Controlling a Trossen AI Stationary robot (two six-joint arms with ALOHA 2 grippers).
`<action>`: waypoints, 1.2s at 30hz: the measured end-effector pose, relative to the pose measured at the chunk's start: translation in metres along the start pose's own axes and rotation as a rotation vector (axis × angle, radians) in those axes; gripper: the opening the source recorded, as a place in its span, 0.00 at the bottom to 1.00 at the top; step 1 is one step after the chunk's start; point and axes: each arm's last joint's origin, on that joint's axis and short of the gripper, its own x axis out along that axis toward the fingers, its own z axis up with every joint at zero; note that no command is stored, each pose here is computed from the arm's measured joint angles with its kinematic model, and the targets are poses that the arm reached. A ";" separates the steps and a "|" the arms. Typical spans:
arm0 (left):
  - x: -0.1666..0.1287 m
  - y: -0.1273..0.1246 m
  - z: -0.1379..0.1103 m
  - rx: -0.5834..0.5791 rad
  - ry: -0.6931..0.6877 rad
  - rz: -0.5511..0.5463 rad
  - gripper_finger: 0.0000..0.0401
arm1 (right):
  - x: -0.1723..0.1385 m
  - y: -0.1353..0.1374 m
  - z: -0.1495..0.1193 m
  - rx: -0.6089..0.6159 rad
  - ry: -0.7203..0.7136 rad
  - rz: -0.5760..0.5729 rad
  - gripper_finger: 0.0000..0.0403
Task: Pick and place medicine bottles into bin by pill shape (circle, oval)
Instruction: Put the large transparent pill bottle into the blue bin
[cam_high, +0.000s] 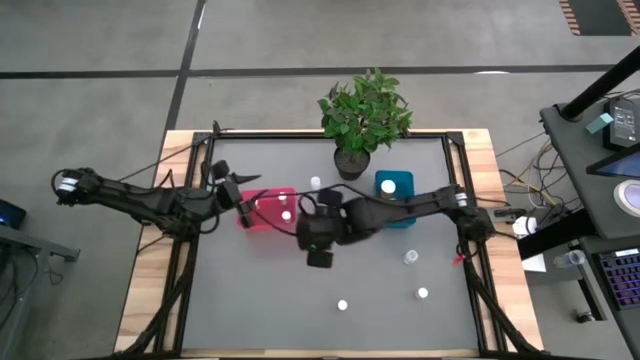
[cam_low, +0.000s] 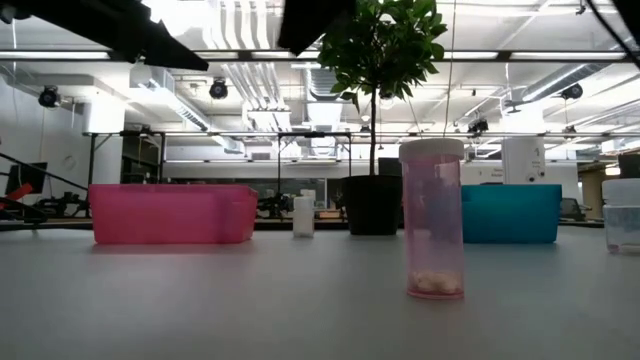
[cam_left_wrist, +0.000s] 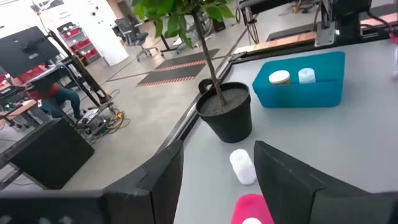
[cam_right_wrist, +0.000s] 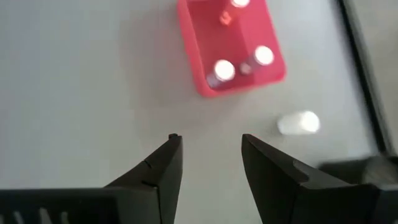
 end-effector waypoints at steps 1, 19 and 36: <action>0.001 -0.001 0.000 -0.001 -0.001 -0.002 0.44 | -0.006 0.004 -0.005 0.001 -0.005 -0.019 0.38; 0.023 -0.021 0.010 -0.049 -0.063 -0.004 0.44 | -0.077 0.034 -0.120 0.022 -0.302 -0.092 0.37; 0.058 -0.055 0.004 -0.117 -0.097 -0.004 0.44 | -0.049 -0.021 -0.184 -0.069 -0.761 0.133 0.37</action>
